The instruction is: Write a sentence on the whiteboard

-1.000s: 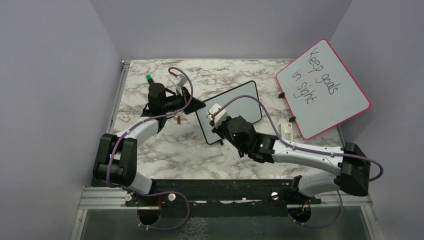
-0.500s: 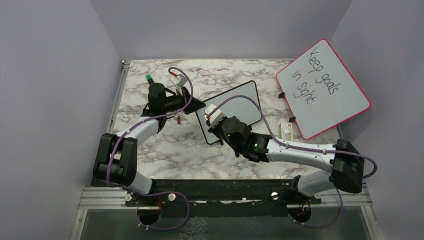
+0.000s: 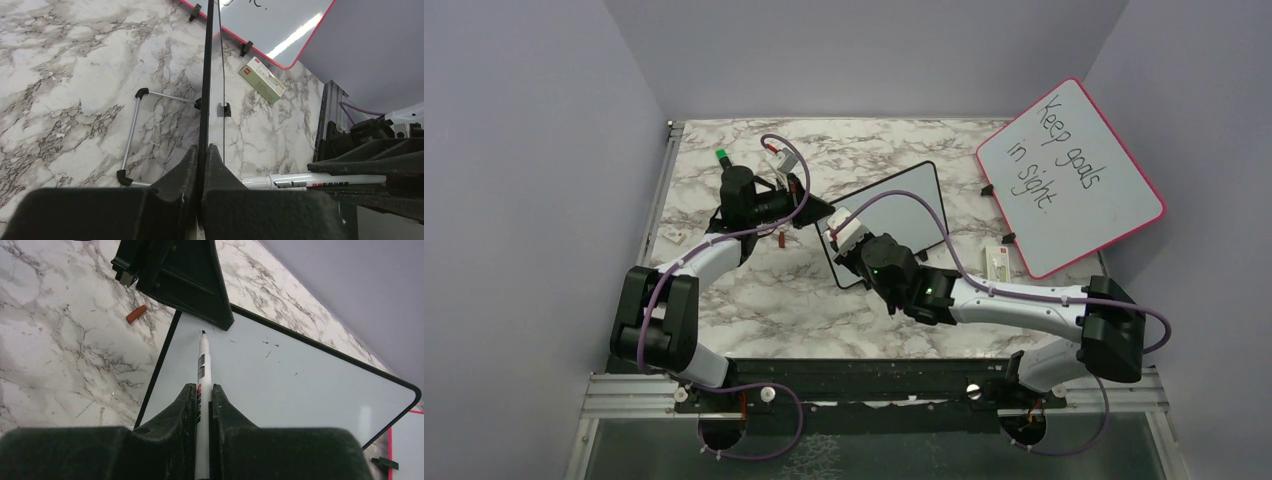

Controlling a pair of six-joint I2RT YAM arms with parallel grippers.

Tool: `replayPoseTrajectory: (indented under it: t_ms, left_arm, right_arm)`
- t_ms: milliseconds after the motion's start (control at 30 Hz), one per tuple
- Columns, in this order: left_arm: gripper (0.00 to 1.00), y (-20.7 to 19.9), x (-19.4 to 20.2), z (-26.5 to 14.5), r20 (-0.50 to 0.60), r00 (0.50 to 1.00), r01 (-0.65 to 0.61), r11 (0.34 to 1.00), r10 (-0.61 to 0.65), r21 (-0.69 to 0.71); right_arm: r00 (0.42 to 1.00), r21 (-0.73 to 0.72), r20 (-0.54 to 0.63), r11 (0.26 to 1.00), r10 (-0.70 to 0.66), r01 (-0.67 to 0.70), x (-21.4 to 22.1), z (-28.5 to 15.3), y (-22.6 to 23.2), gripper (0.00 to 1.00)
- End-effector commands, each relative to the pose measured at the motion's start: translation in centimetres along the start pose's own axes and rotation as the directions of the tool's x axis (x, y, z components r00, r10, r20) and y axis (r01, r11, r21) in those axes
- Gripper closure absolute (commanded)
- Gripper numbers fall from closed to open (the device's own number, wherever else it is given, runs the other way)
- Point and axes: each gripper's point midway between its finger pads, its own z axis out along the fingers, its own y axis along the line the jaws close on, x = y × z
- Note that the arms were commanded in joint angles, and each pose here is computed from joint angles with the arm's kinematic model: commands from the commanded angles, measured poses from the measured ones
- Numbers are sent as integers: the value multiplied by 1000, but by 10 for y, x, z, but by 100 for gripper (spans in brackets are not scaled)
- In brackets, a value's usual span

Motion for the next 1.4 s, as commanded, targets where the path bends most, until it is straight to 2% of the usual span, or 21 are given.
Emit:
replayPoseTrajectory:
  t_ms: [0,833,1367]
  left_arm:
    - [100,17,27,1,-53,996,67,995,-70,-71]
    - [100,15,28,1,-60,996,68,996,-71,-53]
    - [100,15,28,1,-61,996,69,996,-72,-50]
  right_arm:
    - [999,47,39,999,16,-18,-19,4,-5,99]
    - [1000,68,-3,998,-6,6,-13,13,-2,99]
    - [1000,-18,-1,1000,-19,18,-13,16,15,99]
